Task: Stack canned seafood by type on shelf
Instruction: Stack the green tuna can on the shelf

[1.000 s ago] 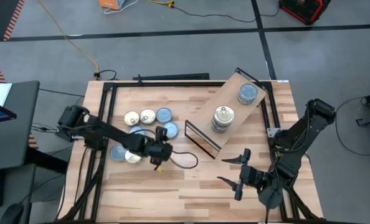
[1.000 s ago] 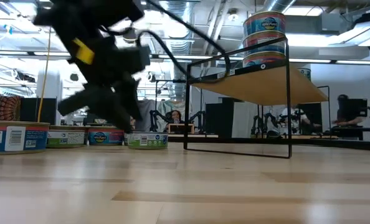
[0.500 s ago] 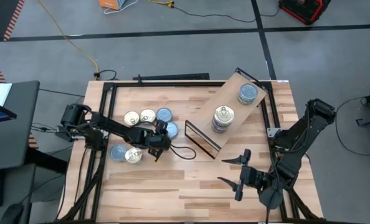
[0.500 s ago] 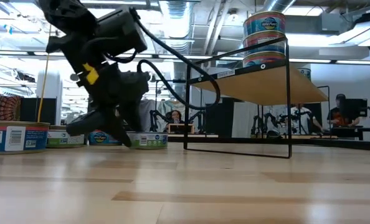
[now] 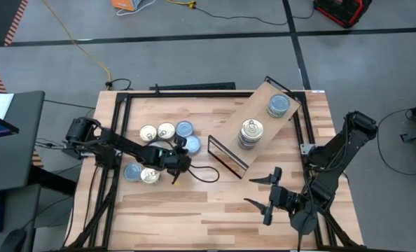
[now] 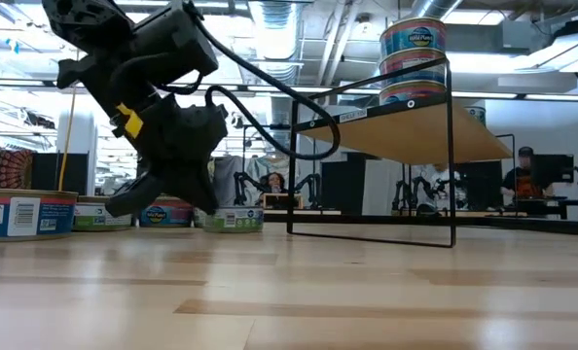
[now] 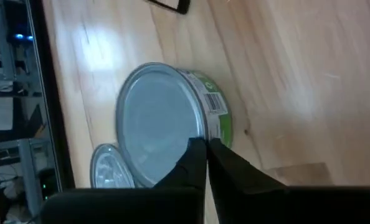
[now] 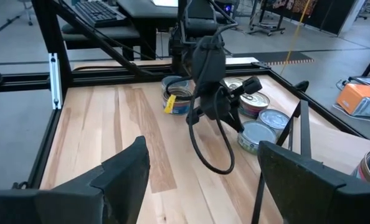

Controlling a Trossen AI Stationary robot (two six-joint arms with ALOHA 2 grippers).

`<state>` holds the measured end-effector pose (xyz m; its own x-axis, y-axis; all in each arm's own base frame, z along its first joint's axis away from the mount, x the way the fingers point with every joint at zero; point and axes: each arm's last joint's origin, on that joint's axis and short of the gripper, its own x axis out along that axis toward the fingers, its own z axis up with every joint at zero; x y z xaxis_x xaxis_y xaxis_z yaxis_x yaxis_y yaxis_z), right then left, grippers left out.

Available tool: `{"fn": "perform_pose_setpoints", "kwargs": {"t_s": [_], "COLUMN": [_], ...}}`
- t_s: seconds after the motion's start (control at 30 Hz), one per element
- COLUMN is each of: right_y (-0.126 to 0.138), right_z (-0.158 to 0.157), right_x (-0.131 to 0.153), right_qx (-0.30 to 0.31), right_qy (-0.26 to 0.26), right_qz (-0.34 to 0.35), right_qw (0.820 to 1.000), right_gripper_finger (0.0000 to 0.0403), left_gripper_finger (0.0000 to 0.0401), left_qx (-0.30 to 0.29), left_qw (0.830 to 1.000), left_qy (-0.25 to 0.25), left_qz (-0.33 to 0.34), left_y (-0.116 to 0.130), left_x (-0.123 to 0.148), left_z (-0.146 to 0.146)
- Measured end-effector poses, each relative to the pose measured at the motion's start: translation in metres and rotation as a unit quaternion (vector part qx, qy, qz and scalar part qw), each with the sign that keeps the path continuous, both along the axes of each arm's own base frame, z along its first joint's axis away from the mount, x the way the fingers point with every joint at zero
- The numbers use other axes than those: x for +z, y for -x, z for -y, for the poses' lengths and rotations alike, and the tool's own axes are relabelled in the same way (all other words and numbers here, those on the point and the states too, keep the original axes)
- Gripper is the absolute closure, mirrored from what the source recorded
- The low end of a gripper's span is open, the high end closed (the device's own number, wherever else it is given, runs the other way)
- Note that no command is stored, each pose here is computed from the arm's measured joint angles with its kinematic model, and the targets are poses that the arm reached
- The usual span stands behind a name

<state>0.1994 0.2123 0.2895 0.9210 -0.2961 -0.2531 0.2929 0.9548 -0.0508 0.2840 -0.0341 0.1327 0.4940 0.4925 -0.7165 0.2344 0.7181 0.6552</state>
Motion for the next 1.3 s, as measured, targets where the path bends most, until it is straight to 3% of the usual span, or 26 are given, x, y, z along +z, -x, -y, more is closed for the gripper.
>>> {"fn": "perform_pose_setpoints", "kwargs": {"t_s": [0.17,0.4,0.63,0.8,0.93,1.13,1.3], "right_y": [0.000,-0.001,-0.001,-0.001,-0.001,-0.002,-0.014], "right_z": [0.000,0.000,0.001,0.001,0.001,0.000,0.000], "right_x": [0.000,0.000,0.000,0.000,0.000,-0.003,-0.015], "right_qx": [0.000,-0.003,-0.006,-0.006,-0.007,-0.005,0.000], "right_qy": [0.000,-0.005,-0.009,-0.009,-0.014,-0.024,-0.025], "right_qz": [0.000,0.002,0.003,0.003,0.005,0.003,-0.025], "right_qw": [1.000,1.000,1.000,1.000,1.000,1.000,0.999], "right_gripper_finger": [0.0078,0.0078,0.0078,0.0078,0.0078,0.0078,0.0078], "left_gripper_finger": [0.0401,0.0401,0.0401,0.0388,0.0333,0.0199,0.0119], "left_qx": [0.000,0.002,0.011,0.024,0.066,0.124,0.136], "left_qw": [0.999,0.999,0.991,0.989,0.986,0.966,0.965], "left_qy": [0.037,0.045,0.130,0.133,0.136,0.219,0.219], "left_qz": [-0.015,-0.010,0.007,0.056,0.069,0.063,0.050], "left_y": [0.006,0.015,0.010,0.000,-0.007,-0.017,-0.019], "left_x": [-0.006,-0.002,0.040,0.069,0.068,0.067,0.066], "left_z": [0.012,0.031,0.052,0.061,0.047,0.008,-0.021]}}
